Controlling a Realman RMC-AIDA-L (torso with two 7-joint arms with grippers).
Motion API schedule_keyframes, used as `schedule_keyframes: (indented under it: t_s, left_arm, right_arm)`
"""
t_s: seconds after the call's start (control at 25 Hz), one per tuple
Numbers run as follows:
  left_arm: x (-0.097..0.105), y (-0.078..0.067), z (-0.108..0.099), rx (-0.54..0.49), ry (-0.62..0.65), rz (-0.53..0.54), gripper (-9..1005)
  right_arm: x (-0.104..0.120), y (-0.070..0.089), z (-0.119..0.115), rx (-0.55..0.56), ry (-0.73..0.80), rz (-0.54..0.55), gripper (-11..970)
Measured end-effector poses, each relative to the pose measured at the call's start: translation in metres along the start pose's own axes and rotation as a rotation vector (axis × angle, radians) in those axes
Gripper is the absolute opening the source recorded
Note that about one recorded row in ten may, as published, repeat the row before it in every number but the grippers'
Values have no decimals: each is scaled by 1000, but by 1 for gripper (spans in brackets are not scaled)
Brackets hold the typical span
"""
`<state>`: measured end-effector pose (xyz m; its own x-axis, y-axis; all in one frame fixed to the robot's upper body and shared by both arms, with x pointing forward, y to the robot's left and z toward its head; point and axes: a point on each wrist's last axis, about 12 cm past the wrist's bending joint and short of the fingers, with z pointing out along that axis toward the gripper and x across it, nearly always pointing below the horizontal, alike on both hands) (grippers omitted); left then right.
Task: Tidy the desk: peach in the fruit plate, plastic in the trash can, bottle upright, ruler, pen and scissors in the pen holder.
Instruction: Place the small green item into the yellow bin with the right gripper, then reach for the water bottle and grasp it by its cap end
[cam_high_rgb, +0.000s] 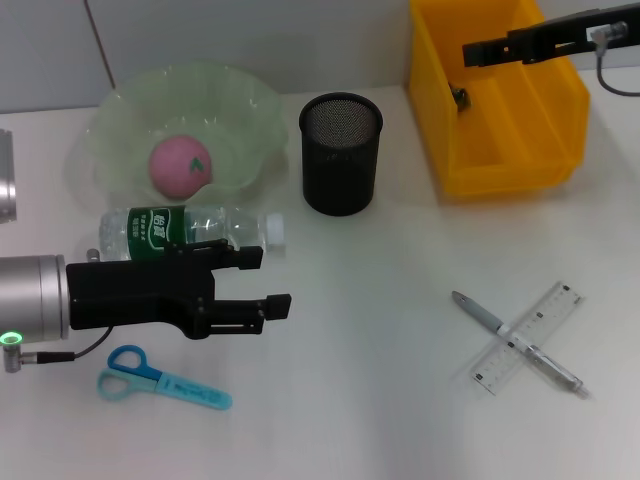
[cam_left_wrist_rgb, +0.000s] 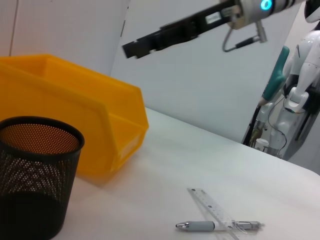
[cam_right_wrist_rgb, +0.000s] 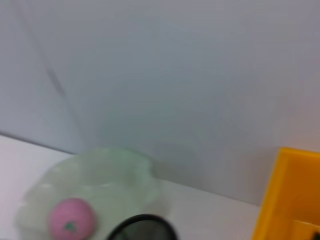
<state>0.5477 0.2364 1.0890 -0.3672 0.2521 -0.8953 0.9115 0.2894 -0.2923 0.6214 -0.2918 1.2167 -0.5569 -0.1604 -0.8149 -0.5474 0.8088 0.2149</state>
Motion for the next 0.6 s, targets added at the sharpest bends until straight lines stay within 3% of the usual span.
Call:
schedule_keyframes:
  t_s: [0.16, 0.2, 0.44, 0.6]
  left_arm:
    - [0, 0, 0, 0, 1, 0, 815]
    - [0, 0, 0, 0, 1, 0, 815]
    - [0, 0, -1, -1, 2, -1, 814]
    - [0, 1, -2, -1, 2, -2, 814]
  right_arm:
    - [15, -5, -11, -82, -24, 9, 743]
    - [28, -10, -19, -150, -37, 27, 743]
    - [65, -26, -38, -286, -78, 65, 744]
    - [100, -26, -49, -381, -79, -17, 744]
